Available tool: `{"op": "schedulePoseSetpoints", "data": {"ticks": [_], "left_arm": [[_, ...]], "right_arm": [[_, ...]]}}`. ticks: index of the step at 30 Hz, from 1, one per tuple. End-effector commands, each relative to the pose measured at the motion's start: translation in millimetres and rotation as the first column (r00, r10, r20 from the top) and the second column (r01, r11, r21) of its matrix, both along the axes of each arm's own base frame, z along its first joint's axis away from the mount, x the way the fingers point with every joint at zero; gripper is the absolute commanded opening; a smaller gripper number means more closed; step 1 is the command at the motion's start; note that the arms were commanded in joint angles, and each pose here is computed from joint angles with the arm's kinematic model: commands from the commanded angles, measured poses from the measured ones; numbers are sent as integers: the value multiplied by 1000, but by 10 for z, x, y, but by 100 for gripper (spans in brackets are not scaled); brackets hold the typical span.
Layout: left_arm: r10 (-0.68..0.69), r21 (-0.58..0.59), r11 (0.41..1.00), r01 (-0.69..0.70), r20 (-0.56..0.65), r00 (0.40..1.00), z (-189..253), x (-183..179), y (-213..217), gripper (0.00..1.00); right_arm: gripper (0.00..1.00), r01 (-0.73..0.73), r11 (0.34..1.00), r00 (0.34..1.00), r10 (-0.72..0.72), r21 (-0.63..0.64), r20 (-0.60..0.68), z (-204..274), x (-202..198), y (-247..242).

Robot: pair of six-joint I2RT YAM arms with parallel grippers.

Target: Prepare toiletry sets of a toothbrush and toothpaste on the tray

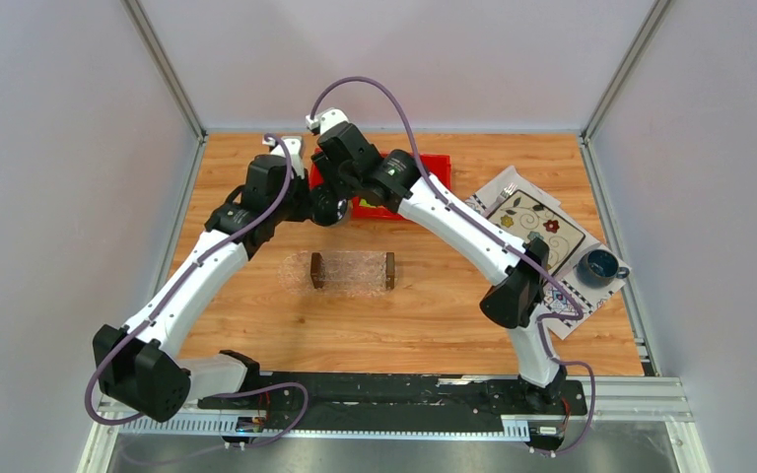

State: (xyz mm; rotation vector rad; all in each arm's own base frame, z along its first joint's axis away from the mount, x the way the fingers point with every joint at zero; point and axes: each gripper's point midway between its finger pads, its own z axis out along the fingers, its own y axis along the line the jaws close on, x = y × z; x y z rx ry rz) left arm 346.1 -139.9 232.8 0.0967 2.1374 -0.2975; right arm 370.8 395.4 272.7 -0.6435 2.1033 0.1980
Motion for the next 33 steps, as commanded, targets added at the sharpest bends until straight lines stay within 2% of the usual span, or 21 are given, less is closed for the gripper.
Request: {"op": "schedulePoseSetpoints", "data": {"ticks": [1, 12, 19, 24, 33], "left_arm": [[20, -4, 1000, -20, 75, 997, 327, 37, 33, 0], [113, 35, 993, -114, 42, 993, 357, -54, 387, 0], [189, 24, 982, -189, -5, 982, 236, -167, 707, 0], [249, 18, 969, -248, -85, 965, 14, -249, 910, 0], [308, -46, 946, -322, -185, 933, -257, -402, 985, 0]], "right_arm": [[51, -19, 994, 995, 8, 106, 95, 524, 8, 0], [70, 2, 998, 993, -11, 70, 121, 604, 70, -280], [91, 16, 999, 995, -20, 36, 96, 454, 147, -606], [96, 39, 999, 998, -40, 26, 42, 290, 250, -942], [97, 48, 997, 999, -48, -53, 4, 61, 251, -1334]]}}
